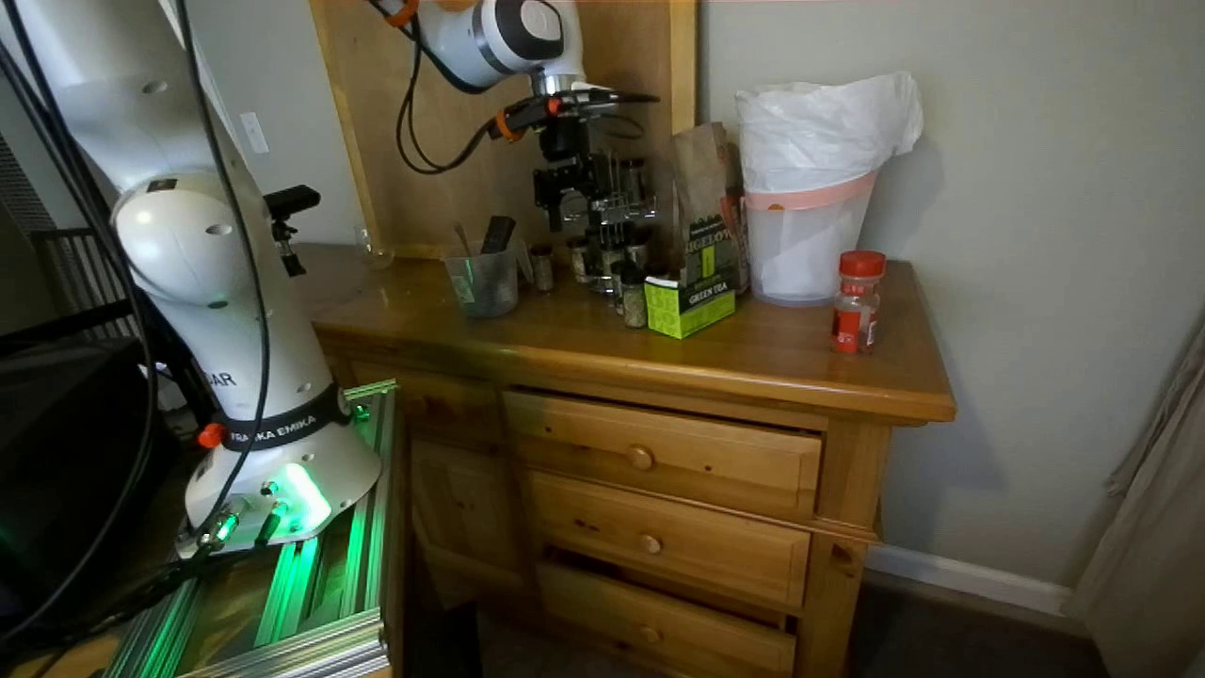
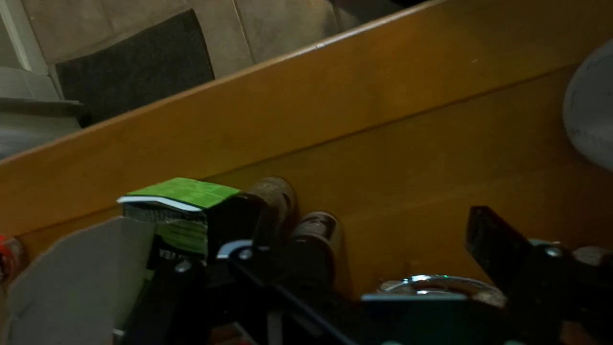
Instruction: Take the remote out of the cup
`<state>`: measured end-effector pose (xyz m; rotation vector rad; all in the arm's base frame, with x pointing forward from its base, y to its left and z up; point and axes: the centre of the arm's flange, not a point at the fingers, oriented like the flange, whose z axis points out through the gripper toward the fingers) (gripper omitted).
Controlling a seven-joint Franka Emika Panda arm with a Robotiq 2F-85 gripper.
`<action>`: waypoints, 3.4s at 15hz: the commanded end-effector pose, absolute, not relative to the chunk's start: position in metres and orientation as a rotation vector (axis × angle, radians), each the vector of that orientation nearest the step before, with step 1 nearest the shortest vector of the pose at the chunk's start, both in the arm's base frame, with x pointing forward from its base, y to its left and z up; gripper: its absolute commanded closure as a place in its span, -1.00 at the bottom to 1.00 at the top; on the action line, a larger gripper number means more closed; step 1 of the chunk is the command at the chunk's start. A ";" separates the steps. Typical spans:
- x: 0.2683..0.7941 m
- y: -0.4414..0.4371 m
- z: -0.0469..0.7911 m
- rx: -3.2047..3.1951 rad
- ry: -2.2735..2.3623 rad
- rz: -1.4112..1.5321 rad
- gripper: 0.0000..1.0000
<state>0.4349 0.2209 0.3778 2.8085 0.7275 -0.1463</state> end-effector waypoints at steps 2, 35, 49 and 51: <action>0.455 0.286 0.363 2.824 0.796 -0.087 -1.00; 0.326 0.333 0.399 2.961 1.252 0.008 -1.00; 0.339 0.357 0.362 2.935 1.149 0.009 -0.99; 0.340 0.358 0.362 2.935 1.121 -0.003 -0.59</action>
